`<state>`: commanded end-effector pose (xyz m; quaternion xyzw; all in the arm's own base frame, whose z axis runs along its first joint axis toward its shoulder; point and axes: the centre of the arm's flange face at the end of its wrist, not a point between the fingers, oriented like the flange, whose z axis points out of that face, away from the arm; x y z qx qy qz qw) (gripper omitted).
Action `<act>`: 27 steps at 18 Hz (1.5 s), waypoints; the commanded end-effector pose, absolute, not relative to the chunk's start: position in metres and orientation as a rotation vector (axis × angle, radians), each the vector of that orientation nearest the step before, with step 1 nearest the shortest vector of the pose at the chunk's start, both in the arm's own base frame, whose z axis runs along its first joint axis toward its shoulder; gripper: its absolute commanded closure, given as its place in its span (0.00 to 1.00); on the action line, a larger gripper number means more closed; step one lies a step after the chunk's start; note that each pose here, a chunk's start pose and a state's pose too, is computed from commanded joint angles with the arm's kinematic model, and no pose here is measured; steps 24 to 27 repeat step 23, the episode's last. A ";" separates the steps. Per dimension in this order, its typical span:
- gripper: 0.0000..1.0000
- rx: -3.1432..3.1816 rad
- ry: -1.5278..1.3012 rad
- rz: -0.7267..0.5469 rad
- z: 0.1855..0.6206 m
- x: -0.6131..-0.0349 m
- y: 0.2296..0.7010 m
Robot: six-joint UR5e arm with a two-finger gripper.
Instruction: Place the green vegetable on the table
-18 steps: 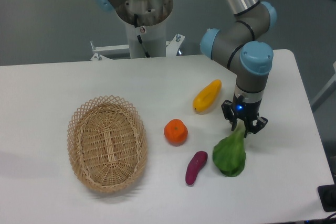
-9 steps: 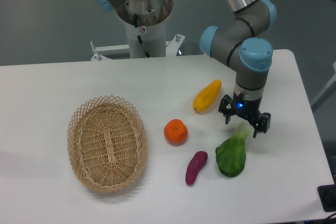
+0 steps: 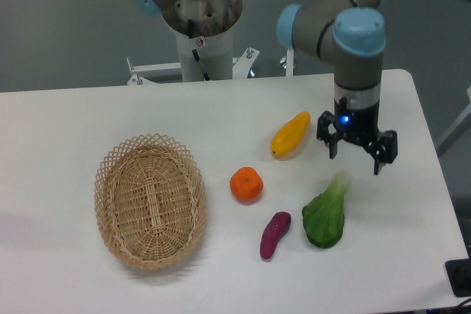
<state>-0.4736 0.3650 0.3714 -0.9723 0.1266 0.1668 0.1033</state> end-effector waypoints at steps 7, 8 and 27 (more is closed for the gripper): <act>0.00 -2.988 0.583 0.476 0.405 -0.480 0.336; 0.00 -2.990 0.612 0.474 0.410 -0.482 0.326; 0.00 -2.943 0.769 0.388 0.431 -0.498 0.241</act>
